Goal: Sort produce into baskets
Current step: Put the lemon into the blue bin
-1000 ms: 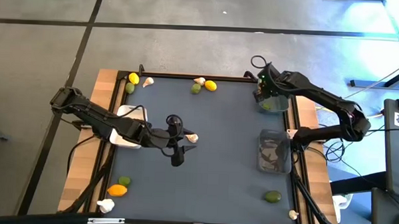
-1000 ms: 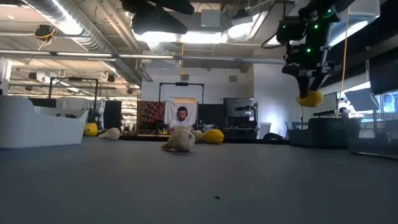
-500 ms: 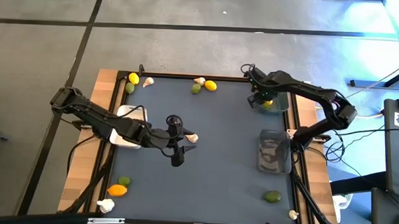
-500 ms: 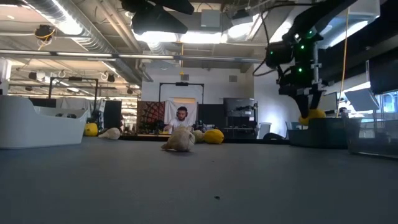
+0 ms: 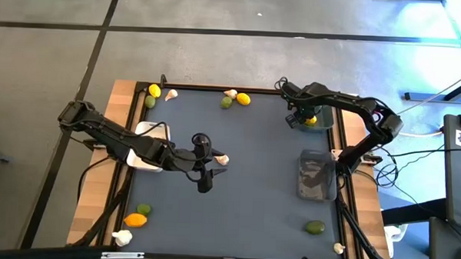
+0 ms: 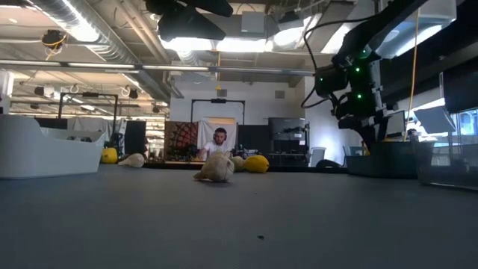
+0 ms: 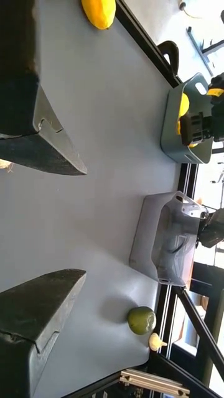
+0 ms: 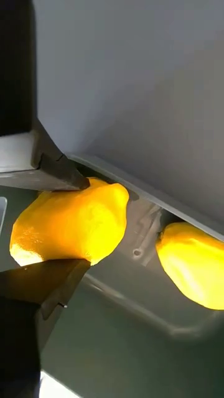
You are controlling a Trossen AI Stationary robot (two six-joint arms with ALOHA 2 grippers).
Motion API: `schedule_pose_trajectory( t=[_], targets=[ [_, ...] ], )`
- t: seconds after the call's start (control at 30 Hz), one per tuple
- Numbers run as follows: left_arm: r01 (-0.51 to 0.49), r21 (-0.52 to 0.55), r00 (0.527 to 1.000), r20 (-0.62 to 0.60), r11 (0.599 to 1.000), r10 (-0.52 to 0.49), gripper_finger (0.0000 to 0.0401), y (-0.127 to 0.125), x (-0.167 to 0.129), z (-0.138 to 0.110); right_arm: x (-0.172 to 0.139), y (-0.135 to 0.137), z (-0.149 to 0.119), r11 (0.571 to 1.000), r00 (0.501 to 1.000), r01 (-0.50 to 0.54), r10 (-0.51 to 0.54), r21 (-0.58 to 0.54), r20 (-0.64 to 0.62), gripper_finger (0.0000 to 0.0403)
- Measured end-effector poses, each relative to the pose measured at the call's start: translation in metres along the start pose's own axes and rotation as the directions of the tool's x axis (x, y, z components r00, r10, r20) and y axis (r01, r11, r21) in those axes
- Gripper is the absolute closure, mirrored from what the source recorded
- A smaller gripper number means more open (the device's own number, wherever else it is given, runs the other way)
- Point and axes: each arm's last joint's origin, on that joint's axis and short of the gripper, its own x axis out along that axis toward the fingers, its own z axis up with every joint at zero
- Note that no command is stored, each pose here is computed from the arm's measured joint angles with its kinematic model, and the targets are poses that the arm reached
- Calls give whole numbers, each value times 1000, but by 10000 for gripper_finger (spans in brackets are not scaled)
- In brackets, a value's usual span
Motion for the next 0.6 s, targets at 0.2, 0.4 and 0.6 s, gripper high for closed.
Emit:
schedule_pose_trajectory(
  t=[0.2, 0.4, 0.6],
  targets=[
    [0, 0, 1000, 0, 1000, 0, 146, 0, 0, 0, 0, -1, -1, 999, 1000, 31, -31, -9, -3, 227],
    [0, 0, 1000, 0, 1000, 0, 146, 0, 0, 0, 0, -1, -1, 999, 999, 41, -41, -17, -3, 157],
    [0, 6, 1000, 0, 1000, 0, 146, 0, 0, 0, -1, -2, -3, 996, 998, 53, -55, -69, -23, 121]
  ],
)
